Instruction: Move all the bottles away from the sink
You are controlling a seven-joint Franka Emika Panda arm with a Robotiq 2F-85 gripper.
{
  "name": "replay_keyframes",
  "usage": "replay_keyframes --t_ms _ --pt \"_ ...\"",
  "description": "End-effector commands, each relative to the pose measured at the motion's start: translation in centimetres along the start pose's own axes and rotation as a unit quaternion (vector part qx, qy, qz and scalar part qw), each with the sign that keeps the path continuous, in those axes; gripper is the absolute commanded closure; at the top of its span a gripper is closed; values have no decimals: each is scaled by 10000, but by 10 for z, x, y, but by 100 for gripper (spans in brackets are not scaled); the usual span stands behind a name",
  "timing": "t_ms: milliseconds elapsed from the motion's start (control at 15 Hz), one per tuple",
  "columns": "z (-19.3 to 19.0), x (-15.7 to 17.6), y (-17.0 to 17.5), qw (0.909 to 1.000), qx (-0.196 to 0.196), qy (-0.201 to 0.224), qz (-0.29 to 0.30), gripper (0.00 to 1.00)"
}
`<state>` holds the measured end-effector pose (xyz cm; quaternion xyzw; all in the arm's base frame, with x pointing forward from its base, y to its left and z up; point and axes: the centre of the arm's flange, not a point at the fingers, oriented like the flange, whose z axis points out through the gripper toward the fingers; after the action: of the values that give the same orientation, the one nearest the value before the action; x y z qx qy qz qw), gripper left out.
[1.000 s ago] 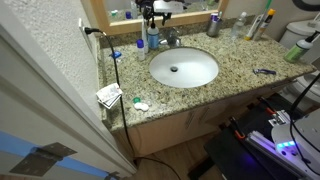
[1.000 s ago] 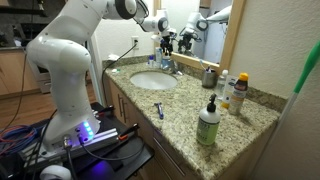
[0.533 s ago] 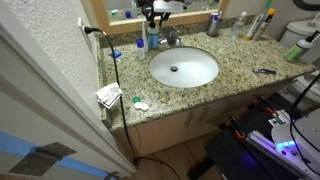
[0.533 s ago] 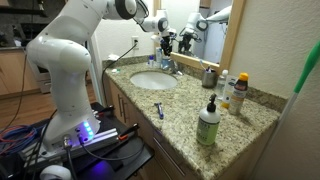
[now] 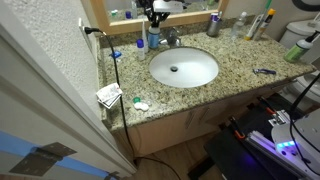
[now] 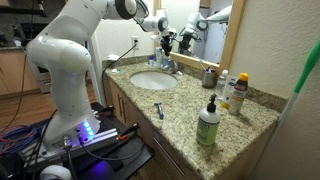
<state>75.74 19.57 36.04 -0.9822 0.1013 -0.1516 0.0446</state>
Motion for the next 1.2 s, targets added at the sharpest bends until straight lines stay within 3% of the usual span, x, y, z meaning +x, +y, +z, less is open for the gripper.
replay_keyframes --t_ms 0,333,533,800,933,1133 --pt "-9 0 1 10000 -48 22 -23 92" --pt "-103 -9 1 9996 -75 62 -252 92" --pt "-166 -20 14 9986 -458 13 -275 92" --pt "-233 -48 68 9936 -1122 -44 -92 92" --pt "-249 -63 103 9923 -1220 -100 179 92" --pt "-260 -80 161 9871 -1182 -108 1072 92"
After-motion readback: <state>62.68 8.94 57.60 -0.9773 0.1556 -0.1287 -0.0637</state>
